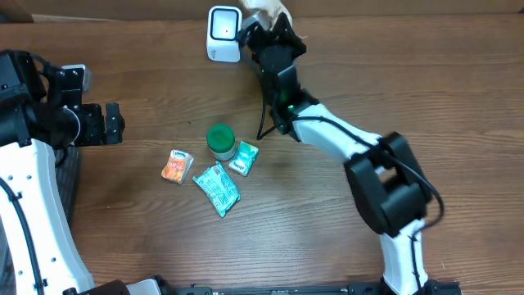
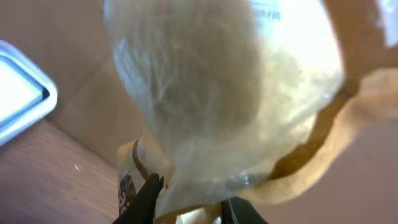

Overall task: Scan the item barcode
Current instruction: 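Lift the Pantree bag and hold it under the scanner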

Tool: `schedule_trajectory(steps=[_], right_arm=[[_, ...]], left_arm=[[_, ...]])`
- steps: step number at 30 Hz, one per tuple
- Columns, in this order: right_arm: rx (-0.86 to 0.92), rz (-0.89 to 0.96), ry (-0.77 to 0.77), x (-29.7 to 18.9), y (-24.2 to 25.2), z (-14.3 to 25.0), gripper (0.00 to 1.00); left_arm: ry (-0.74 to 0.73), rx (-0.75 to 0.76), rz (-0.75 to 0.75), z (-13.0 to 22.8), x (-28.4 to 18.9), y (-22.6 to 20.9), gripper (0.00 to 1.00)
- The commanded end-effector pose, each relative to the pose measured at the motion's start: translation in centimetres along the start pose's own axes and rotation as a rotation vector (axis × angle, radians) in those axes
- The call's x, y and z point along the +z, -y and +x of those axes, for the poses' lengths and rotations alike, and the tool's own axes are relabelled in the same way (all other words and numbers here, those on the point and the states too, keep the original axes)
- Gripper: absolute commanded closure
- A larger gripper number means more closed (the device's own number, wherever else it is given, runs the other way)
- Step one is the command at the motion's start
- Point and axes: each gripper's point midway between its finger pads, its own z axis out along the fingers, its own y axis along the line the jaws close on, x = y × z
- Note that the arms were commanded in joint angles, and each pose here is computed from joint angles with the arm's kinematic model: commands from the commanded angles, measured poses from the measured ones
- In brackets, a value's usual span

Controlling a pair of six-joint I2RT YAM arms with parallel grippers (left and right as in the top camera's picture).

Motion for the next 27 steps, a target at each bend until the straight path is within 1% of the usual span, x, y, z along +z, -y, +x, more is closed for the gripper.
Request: schedule_trajectory(steps=[1, 4, 8, 19, 24, 27], right_arm=[[-0.281, -0.011, 0.008, 1.1, -3.4, 0.4, 0.96], [-0.357, -0.044, 0.024, 1.7, -5.7, 0.9, 0.96], [-0.380, -0.062, 0.040, 2.0, -6.7, 0.9, 0.96], [-0.371, -0.047, 0.039, 2.0, -6.3, 0.7, 0.96], [-0.338, -0.014, 0.059, 2.1, -5.5, 0.1, 0.96], [-0.306, -0.010, 0.052, 2.3, -5.2, 0.3, 0.96]], left_arm=[[0.003, 0.022, -0.006, -0.2, 0.0, -0.3, 0.01], [0.003, 0.022, -0.006, -0.2, 0.0, -0.3, 0.00], [0.003, 0.022, -0.006, -0.2, 0.0, -0.3, 0.00], [0.003, 0.022, -0.006, -0.2, 0.0, -0.3, 0.00], [0.003, 0.022, -0.006, -0.2, 0.0, -0.3, 0.00], [0.003, 0.022, -0.006, -0.2, 0.0, -0.3, 0.00]])
